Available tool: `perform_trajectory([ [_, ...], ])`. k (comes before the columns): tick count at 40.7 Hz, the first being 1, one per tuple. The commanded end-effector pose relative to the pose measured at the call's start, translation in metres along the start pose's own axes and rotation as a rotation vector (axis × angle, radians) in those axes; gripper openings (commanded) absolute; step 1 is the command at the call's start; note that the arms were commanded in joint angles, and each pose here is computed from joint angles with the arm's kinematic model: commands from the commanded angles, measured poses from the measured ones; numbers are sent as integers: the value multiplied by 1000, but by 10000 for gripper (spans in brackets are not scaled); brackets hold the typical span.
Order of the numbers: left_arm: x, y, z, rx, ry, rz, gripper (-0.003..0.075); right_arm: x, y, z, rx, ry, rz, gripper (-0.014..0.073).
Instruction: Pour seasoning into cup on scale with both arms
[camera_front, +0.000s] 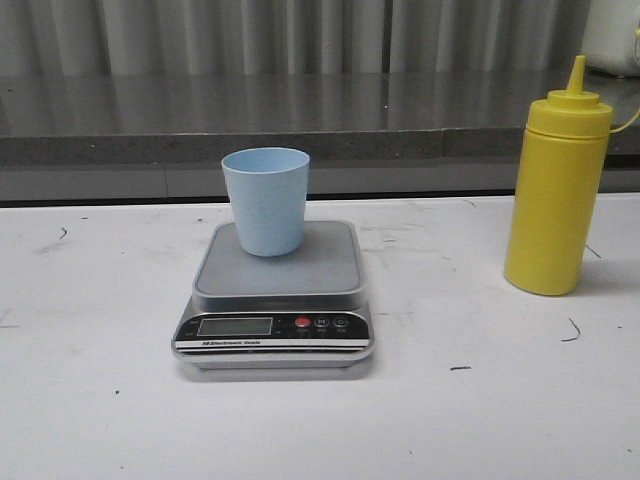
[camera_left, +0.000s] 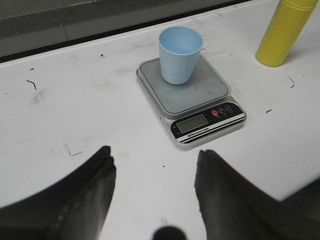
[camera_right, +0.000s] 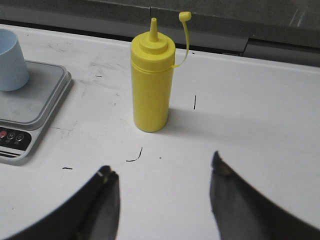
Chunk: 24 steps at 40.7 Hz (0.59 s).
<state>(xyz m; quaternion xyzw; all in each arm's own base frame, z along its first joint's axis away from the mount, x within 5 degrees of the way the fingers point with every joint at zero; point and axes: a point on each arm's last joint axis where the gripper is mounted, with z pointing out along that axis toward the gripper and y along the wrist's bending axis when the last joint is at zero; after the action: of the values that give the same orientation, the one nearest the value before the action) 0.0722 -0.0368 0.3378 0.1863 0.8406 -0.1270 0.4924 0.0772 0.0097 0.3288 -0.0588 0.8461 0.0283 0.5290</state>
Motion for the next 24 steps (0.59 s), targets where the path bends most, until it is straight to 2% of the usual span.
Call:
perform_trajectory([
  [1, -13, -1, -5, 15, -94, -5, 365, -14, -1, -6, 12, -93, -18, 200],
  [6, -16, -2, -5, 18, -126, -5, 365, -14, -1, -6, 12, -93, -18, 25],
  [13, -16, -2, -5, 18, -128, -5, 365, -14, -1, -6, 12, -92, -18, -125],
  [24, -18, -3, -5, 28, -148, -14, 365, -14, -1, -5, 12, -88, -18, -121],
])
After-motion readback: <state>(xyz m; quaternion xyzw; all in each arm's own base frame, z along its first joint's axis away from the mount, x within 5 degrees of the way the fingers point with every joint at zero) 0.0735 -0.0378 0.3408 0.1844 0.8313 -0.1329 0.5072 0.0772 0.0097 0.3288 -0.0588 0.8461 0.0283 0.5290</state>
